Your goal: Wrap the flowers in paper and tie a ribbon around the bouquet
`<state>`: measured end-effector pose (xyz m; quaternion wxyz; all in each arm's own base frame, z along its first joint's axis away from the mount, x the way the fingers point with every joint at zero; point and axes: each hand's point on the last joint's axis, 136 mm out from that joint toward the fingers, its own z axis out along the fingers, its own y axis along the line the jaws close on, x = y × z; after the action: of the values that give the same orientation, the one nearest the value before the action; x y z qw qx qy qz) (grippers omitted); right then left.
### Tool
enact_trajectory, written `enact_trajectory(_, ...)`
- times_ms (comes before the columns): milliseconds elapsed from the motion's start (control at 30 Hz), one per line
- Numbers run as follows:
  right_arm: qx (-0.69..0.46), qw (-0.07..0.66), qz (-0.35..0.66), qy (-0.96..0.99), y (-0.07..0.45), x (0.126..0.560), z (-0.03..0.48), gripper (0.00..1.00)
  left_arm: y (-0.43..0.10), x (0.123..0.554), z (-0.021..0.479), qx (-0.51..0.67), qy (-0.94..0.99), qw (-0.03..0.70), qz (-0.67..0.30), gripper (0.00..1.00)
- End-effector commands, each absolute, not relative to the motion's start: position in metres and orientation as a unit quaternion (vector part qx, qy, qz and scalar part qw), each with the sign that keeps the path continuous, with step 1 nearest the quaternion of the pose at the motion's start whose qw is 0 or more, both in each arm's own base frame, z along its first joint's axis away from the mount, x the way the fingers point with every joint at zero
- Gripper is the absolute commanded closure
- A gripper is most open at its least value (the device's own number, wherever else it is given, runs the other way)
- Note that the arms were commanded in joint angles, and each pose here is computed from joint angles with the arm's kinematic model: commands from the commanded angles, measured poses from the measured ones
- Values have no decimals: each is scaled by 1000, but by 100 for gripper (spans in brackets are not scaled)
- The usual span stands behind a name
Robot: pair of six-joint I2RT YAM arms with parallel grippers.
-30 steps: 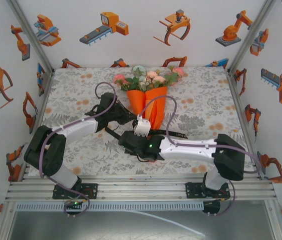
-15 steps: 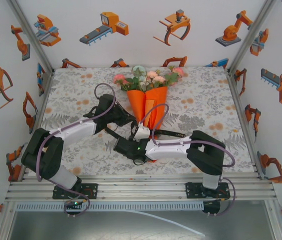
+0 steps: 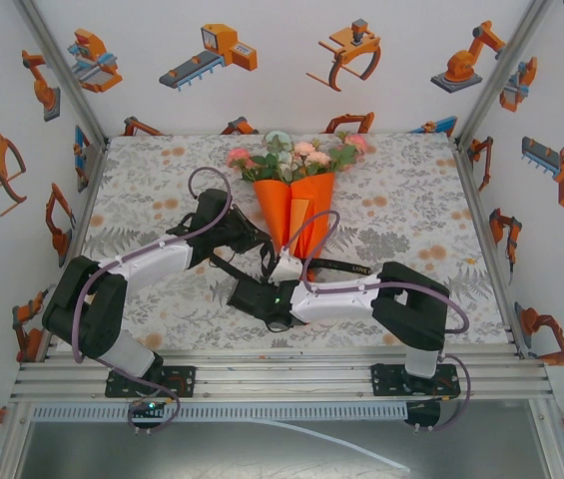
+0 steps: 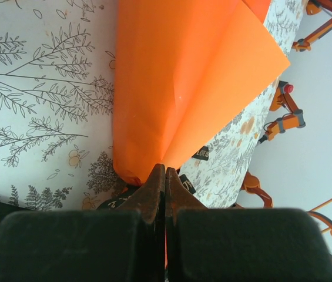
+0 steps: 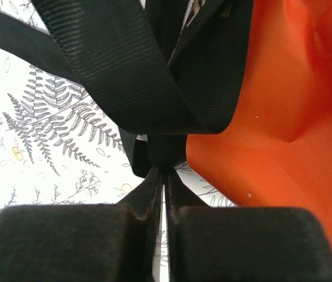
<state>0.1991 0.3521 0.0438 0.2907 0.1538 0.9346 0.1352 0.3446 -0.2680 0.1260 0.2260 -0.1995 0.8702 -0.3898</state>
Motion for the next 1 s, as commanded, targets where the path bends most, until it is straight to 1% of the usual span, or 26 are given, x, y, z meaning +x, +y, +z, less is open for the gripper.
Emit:
enact_trajectory(0,140,340,140,919,346,205,70,100,-260,345,129,-194,872,239,-381,100)
enact_trajectory(133,87,365,155,914,348,201,100,100,-255,349,131,-177,874,251,-377,100)
enact_trajectory(267,36,372,172,911,347,197,127,100,-269,352,146,-125,860,269,-415,100)
enact_trajectory(467,-7,410,127,903,306,203,161,100,-270,352,150,-111,862,272,-414,100)
enact_trajectory(667,-17,420,90,903,256,224,173,100,-268,345,155,-102,859,278,-419,100)
enact_trajectory(733,-12,415,80,906,242,230,166,100,-267,342,156,-101,858,279,-419,100)
enact_trajectory(833,-28,400,72,913,239,231,152,100,-261,336,154,-99,861,279,-413,100)
enact_trajectory(967,-80,394,91,911,250,226,152,100,-249,329,151,-90,872,291,-383,100)
